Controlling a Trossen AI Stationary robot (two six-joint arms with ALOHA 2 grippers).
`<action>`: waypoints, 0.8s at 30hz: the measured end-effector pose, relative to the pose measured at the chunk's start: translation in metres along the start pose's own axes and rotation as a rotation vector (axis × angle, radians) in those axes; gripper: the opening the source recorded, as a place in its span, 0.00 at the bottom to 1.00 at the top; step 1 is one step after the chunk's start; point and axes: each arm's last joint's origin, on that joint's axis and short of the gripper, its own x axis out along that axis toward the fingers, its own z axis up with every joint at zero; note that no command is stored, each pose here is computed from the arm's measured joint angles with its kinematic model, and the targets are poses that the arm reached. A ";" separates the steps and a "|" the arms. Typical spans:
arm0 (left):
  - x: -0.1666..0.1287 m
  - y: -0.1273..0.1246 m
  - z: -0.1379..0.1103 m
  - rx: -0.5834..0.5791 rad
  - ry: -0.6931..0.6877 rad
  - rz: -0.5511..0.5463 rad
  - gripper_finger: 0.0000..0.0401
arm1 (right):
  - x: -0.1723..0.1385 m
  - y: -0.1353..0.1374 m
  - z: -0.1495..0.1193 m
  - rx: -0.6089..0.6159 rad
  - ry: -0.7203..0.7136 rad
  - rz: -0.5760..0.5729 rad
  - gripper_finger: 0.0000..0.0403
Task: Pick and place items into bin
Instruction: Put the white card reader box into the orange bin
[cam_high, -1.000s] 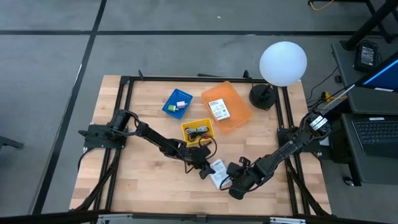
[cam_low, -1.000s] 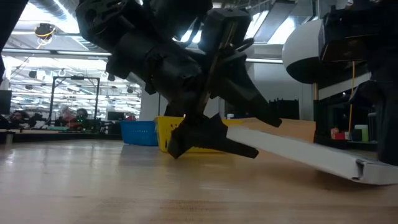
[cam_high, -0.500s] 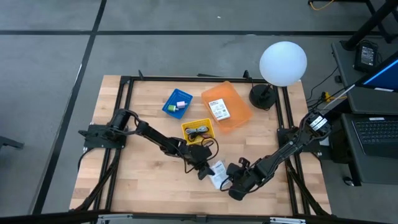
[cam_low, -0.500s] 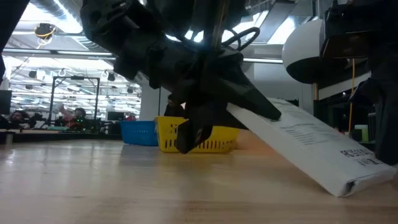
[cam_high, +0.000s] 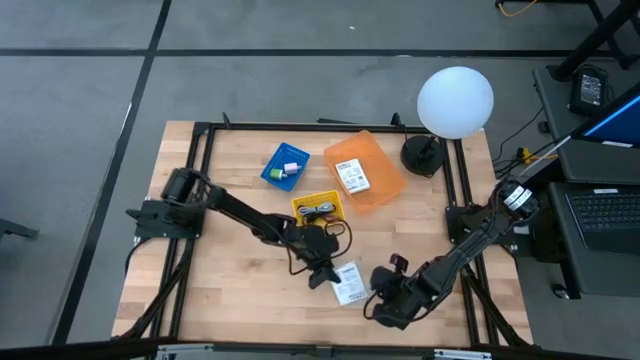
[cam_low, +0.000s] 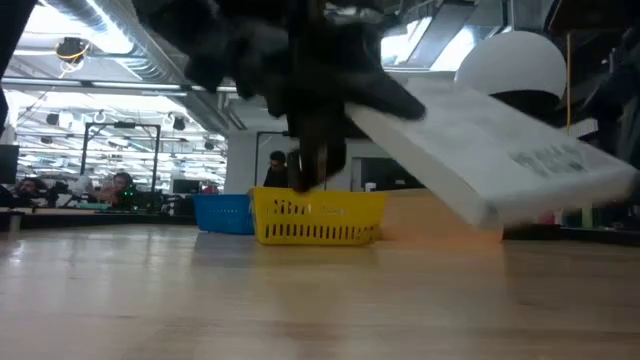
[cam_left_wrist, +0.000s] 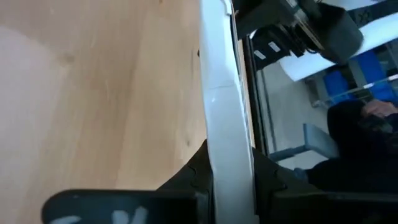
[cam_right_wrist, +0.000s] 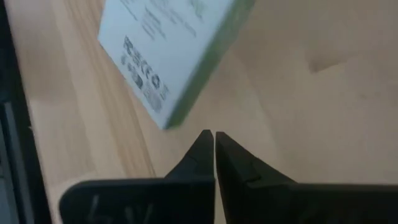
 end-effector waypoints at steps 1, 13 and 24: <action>-0.005 -0.004 0.002 0.016 0.001 0.008 0.09 | -0.002 -0.001 0.000 -0.003 -0.012 -0.007 0.00; -0.084 -0.057 0.034 0.346 -0.163 0.235 0.09 | -0.027 0.002 0.015 -0.071 -0.160 0.041 0.00; -0.112 -0.054 0.028 0.536 -0.263 0.378 0.09 | -0.018 -0.003 0.016 -0.078 -0.438 -0.019 0.00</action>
